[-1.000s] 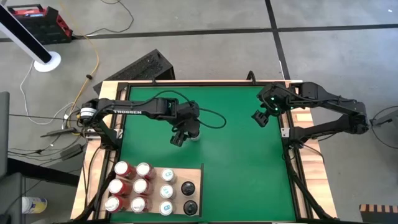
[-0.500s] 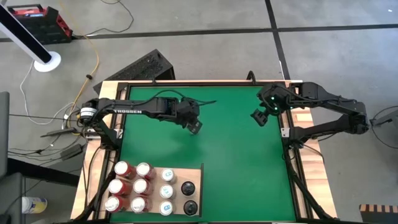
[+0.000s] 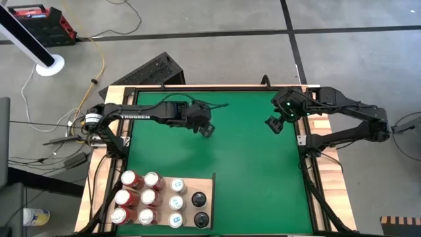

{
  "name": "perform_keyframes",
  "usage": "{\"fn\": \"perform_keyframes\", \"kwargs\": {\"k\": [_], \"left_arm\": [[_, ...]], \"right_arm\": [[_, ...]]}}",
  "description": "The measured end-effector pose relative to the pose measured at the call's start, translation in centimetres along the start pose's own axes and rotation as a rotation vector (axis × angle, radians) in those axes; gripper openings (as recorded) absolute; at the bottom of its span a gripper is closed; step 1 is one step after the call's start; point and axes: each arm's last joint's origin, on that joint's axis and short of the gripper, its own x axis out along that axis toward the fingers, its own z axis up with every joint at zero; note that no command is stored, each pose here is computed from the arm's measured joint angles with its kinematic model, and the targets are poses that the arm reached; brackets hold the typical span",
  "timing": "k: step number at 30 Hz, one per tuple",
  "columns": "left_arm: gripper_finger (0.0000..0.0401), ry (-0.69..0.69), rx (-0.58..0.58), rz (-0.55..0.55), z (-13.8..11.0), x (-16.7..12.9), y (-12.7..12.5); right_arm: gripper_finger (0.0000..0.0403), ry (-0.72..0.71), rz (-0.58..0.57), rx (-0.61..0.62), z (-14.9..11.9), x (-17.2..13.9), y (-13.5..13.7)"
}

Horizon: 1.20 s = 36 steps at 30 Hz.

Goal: Place canned beverage on shelf
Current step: Put the white yellow soda can on the shelf aligned with the other yellow soda can

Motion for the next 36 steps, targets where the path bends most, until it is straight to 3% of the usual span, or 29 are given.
{"fn": "perform_keyframes", "kwargs": {"k": [7, 15, 22, 27, 36], "left_arm": [[0.0238, 0.053, 0.553, -0.228, -0.1, -0.2, -0.9], [0.0238, 0.075, 0.966, -0.561, -0.8, -0.6, -1.7], [0.0238, 0.031, 1.308, -0.611, -1.6, -0.9, -1.8], [0.0238, 0.054, 1.410, -0.625, -2.0, -1.0, -1.7], [0.0238, 0.074, 1.396, -0.618, -2.1, -1.0, -1.6]], "right_arm": [[0.0374, 0.000, 0.000, -0.014, 0.0, 0.0, 0.0], [0.0374, -0.004, 0.002, -0.007, 0.0, 0.0, 0.0], [0.0374, -0.003, 0.002, 0.006, 0.0, 0.0, 0.0], [0.0374, -0.004, 0.003, 0.007, 0.0, 0.0, 0.0], [0.0374, -0.015, 0.008, 0.009, 0.1, 0.0, 0.1]]}}
